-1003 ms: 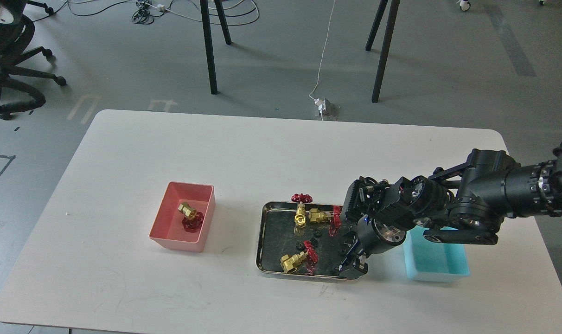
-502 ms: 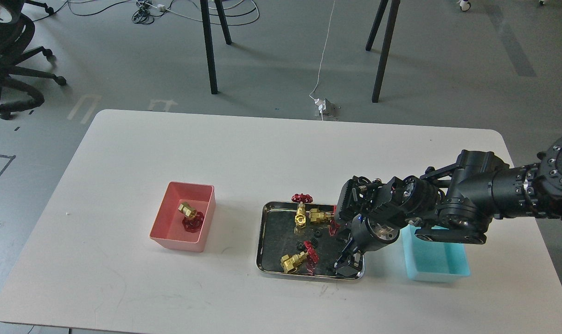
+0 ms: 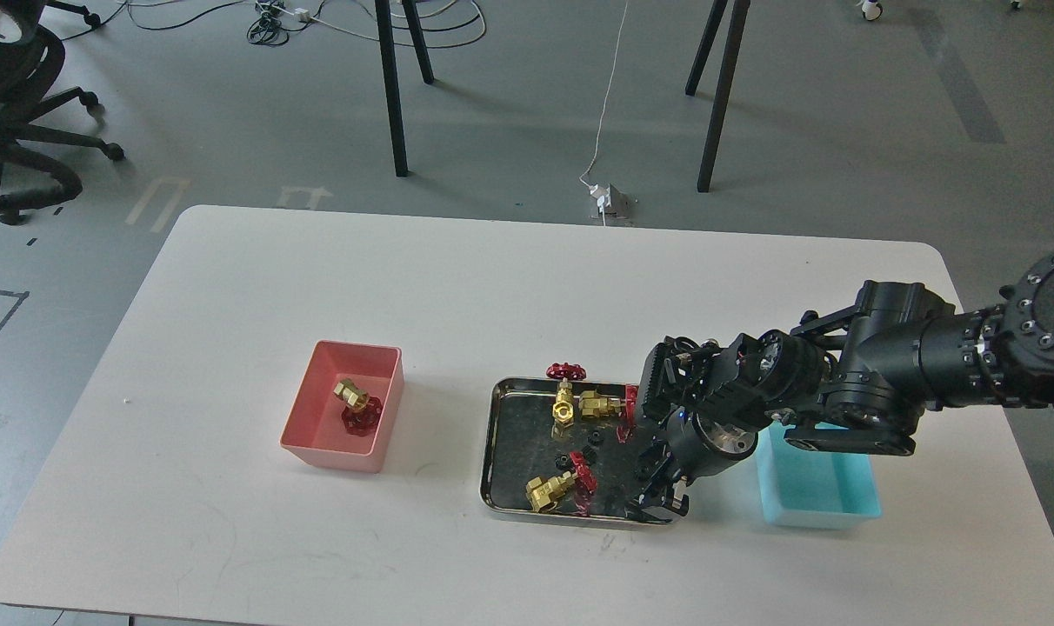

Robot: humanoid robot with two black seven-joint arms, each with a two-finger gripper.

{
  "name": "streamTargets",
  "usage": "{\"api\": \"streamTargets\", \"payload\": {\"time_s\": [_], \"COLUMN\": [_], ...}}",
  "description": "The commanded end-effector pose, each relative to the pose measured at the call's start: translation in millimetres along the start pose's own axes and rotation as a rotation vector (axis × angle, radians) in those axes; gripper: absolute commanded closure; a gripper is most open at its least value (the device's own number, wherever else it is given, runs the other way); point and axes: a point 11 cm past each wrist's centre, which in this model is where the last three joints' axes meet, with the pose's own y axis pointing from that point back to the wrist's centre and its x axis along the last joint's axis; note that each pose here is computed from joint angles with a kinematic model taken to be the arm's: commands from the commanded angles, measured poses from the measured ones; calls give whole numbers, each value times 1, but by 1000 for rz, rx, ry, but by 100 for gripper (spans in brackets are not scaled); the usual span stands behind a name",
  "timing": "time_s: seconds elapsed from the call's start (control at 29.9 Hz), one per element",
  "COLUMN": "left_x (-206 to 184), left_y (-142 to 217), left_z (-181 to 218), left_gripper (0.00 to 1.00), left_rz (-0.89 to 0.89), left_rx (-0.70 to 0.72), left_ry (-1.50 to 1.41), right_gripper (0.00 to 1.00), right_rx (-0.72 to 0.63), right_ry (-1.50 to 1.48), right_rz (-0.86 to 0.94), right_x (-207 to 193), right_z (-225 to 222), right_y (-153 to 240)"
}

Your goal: Place valve in pink box and gear in blue box

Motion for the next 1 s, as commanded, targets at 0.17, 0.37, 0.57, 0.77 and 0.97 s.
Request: {"api": "streamTargets", "payload": {"time_s": [0.17,0.37,0.57,0.77,0.97], "left_x": [1,2,3,3,4], "left_y": [0,0,0,0,0], "left_z": [1,1,1,1,0], "left_gripper": [1,1,1,1,1], "left_rz": [0,1,4,4,7], "left_rx": [-3,-4,-5,-5,-2], "left_ry": [0,-2,-3,-3,-5], "right_gripper": [38,44,56,64,74], "right_rx": [-7,-13,-19,-28,-30], "right_ry": [14,35,40,47,55], "right_rz": [2,6,-1,0,-17], "right_x": [4,0,-2,2,0], "right_z": [0,2,5,7,8], "right_y": [-5,-6,-4,0,1]}}
